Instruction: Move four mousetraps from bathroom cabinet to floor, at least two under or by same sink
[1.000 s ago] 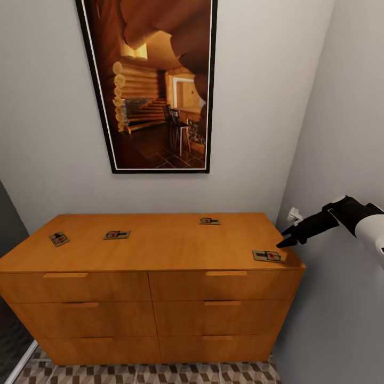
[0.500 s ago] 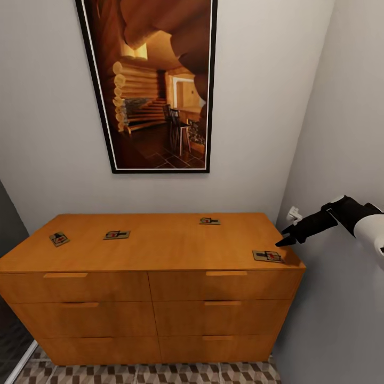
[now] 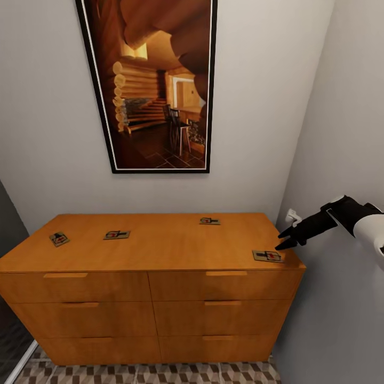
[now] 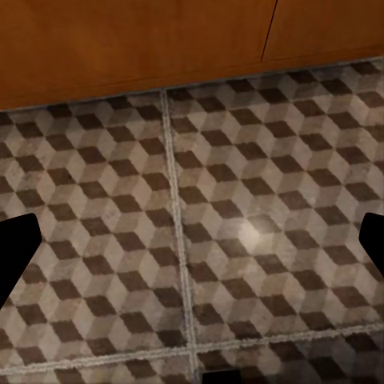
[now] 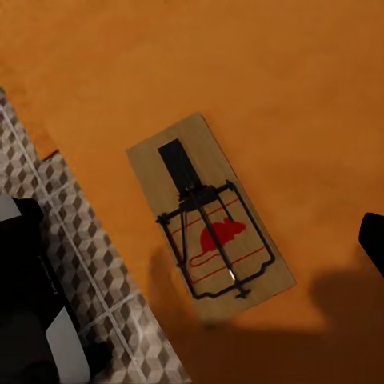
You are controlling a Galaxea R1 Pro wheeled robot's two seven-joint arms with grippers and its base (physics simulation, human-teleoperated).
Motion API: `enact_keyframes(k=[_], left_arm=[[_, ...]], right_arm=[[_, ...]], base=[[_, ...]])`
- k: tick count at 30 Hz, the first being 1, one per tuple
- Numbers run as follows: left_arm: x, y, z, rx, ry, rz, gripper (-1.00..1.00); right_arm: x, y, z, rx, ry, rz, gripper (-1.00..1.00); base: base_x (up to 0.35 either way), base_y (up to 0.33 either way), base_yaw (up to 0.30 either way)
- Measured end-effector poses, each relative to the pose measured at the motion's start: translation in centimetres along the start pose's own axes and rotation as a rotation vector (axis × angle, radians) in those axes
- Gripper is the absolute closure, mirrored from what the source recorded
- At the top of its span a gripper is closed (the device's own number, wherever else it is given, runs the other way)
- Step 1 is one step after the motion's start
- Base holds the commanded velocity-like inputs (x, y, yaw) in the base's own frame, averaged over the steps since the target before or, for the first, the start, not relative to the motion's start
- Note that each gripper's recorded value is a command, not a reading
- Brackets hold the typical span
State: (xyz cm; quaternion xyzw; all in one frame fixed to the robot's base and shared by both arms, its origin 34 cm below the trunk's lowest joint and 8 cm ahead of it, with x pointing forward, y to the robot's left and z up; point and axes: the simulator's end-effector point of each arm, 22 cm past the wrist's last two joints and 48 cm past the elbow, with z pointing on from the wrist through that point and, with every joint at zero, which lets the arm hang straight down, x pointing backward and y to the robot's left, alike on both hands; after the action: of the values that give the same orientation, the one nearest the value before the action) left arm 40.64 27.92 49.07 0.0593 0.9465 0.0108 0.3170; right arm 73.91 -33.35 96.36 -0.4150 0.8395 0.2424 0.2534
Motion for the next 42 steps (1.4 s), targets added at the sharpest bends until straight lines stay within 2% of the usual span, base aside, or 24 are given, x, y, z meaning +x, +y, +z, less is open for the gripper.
enact_keyframes(k=[15,42], left_arm=[[0.0,0.0,0.0,0.000,0.000,0.000,-1.00],[0.3,0.0,0.0,0.000,0.006,0.000,-1.00]], right_arm=[[0.0,1.2,-0.1,-0.057,-0.002,0.001,-1.00],[0.5,0.4,0.0,-0.031,0.003,0.009,-1.00]], base=[[0.000,0.000,0.000],[0.000,0.000,0.000]])
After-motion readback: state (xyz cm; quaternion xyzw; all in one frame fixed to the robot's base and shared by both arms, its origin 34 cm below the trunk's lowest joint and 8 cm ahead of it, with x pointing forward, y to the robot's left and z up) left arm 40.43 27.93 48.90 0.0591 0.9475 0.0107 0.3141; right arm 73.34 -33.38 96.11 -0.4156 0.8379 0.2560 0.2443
